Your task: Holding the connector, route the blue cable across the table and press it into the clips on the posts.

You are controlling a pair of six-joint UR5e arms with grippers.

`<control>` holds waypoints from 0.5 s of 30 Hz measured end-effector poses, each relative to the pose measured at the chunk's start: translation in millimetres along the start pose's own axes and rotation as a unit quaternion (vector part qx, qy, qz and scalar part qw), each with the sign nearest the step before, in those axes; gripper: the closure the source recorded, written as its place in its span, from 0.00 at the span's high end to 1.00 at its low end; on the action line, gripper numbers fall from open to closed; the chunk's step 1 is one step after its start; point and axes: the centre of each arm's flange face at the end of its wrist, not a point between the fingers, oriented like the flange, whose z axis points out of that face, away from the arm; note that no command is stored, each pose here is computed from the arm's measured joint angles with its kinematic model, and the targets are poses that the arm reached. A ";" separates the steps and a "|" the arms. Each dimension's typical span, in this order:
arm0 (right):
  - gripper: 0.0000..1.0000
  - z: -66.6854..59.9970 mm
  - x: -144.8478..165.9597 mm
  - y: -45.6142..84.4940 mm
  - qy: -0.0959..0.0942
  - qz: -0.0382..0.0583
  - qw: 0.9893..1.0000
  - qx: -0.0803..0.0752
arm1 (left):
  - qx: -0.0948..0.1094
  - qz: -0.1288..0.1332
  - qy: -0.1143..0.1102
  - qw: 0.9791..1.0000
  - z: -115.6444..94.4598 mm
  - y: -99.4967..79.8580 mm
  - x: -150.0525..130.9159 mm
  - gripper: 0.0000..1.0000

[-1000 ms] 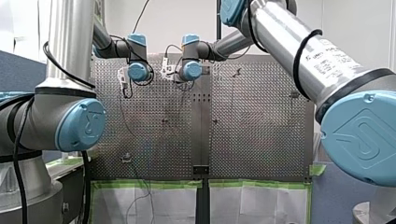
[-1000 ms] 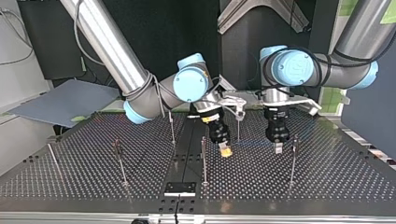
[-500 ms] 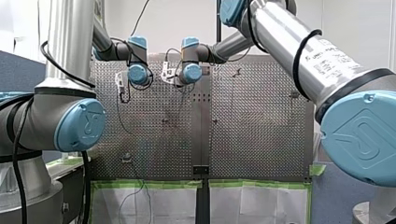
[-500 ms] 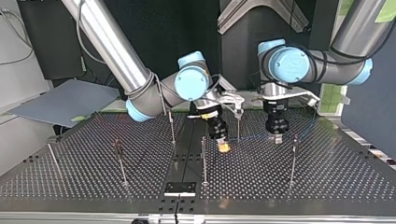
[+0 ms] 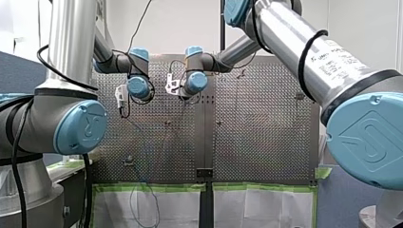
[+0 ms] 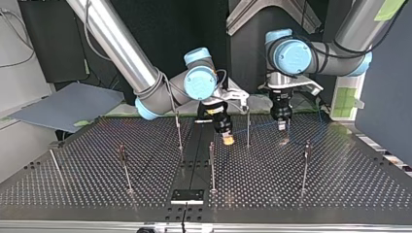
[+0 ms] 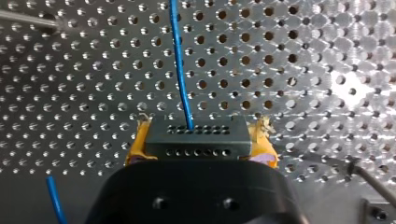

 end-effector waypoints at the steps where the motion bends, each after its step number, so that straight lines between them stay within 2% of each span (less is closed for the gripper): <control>1: 0.00 -0.3 -1.4 0.2 -0.001 0.000 1.000 0.000 | 0.000 0.002 0.006 1.000 -1.3 0.1 5.6 0.00; 6: 0.00 -2.8 -10.9 1.4 -0.012 -0.003 1.000 -0.001 | 0.001 0.009 0.031 0.999 -4.9 1.2 32.7 0.00; 15: 0.00 -12.4 -45.1 6.3 -0.046 -0.010 0.999 -0.005 | 0.015 0.007 0.033 0.999 -1.7 -2.4 43.9 0.00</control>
